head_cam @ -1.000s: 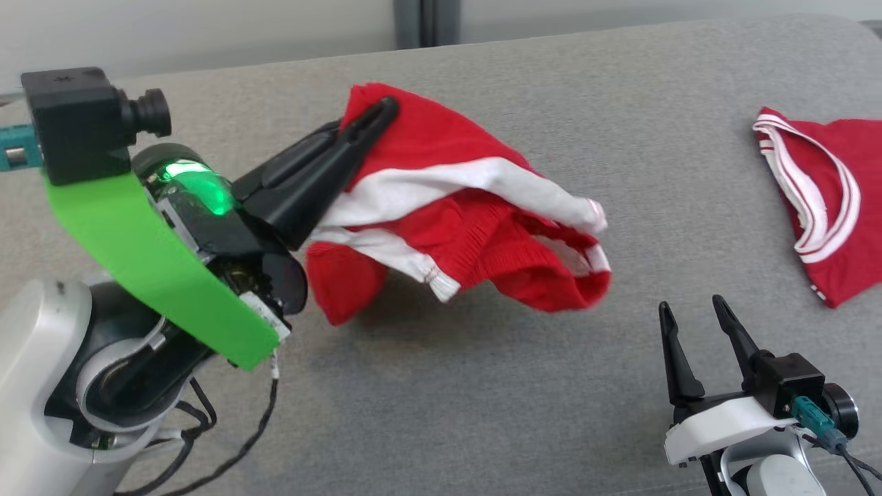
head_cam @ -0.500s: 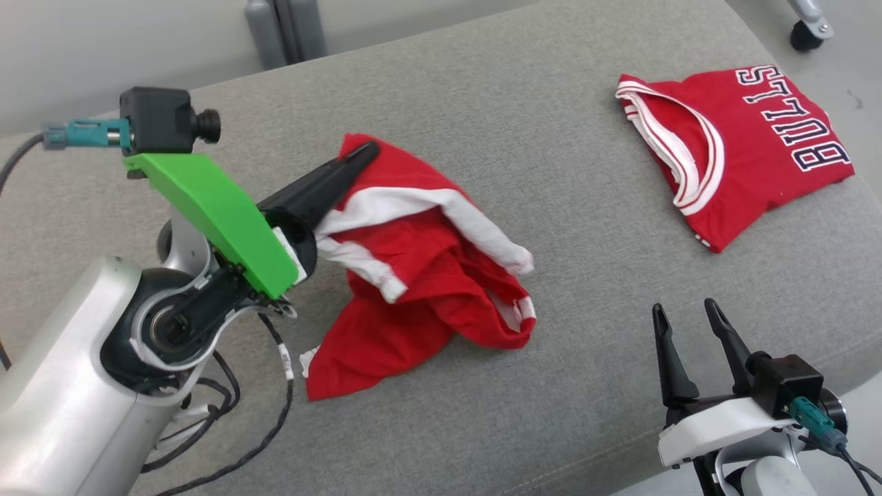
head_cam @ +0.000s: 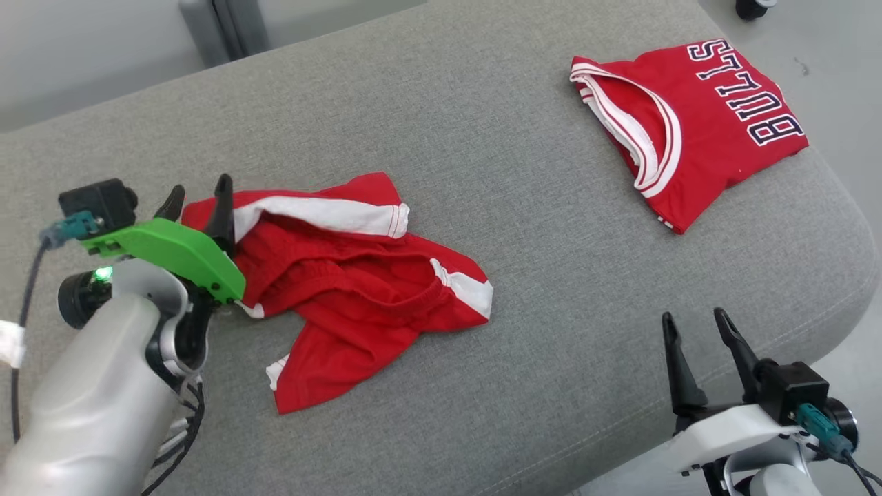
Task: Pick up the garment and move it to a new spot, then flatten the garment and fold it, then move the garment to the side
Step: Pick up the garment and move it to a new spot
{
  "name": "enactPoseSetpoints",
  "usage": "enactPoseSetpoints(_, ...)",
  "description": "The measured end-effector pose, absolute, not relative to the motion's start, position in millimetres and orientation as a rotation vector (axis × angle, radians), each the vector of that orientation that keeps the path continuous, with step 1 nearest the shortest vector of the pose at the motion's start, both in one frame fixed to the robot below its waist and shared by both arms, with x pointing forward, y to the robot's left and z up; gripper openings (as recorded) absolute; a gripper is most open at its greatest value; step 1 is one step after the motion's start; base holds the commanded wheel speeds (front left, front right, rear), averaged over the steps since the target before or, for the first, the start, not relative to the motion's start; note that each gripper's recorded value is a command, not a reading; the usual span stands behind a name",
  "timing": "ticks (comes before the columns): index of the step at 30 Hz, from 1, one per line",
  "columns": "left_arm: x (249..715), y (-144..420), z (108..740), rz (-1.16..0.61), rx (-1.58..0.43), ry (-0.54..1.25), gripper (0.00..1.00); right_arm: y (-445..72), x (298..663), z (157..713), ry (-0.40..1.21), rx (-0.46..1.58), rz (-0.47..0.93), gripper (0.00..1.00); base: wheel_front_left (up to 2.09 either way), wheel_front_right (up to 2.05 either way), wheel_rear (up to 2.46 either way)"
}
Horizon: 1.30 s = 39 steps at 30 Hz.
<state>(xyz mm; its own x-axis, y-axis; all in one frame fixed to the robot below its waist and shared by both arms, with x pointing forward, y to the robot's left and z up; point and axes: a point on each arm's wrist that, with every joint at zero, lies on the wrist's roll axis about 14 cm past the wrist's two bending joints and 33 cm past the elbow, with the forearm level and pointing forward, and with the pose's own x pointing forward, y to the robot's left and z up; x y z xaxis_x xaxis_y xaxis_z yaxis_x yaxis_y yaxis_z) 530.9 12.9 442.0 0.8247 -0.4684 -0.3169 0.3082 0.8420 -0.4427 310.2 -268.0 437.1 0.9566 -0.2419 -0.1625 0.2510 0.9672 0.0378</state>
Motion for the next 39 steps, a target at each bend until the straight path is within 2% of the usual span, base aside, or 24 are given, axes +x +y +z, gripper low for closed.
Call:
enactPoseSetpoints(5, 511, 6, 460, -0.500, -0.244, 0.245, 1.00, -279, 305, 442, 0.148, 0.008, -0.271, 1.00, 0.00, 0.00, 0.00)
enactPoseSetpoints(12, 466, 34, 495, -0.435, -0.203, 0.075, 1.00, -269, 319, 456, 0.101, -0.044, -0.214, 1.00, 0.00, 0.00, 0.00)
enactPoseSetpoints(22, 364, 114, 481, -0.210, -0.104, 0.037, 1.00, -237, 338, 466, 0.057, -0.063, -0.090, 1.00, 0.00, 0.00, 0.00)
enactPoseSetpoints(29, 331, 167, 483, -0.027, -0.122, 0.005, 1.00, -203, 345, 462, 0.063, -0.051, 0.016, 1.00, 0.00, 0.00, 0.00)
enactPoseSetpoints(39, 311, 190, 481, 0.018, -0.116, -0.007, 1.00, -185, 343, 466, 0.048, -0.038, 0.071, 1.00, 0.00, 0.00, 0.00)
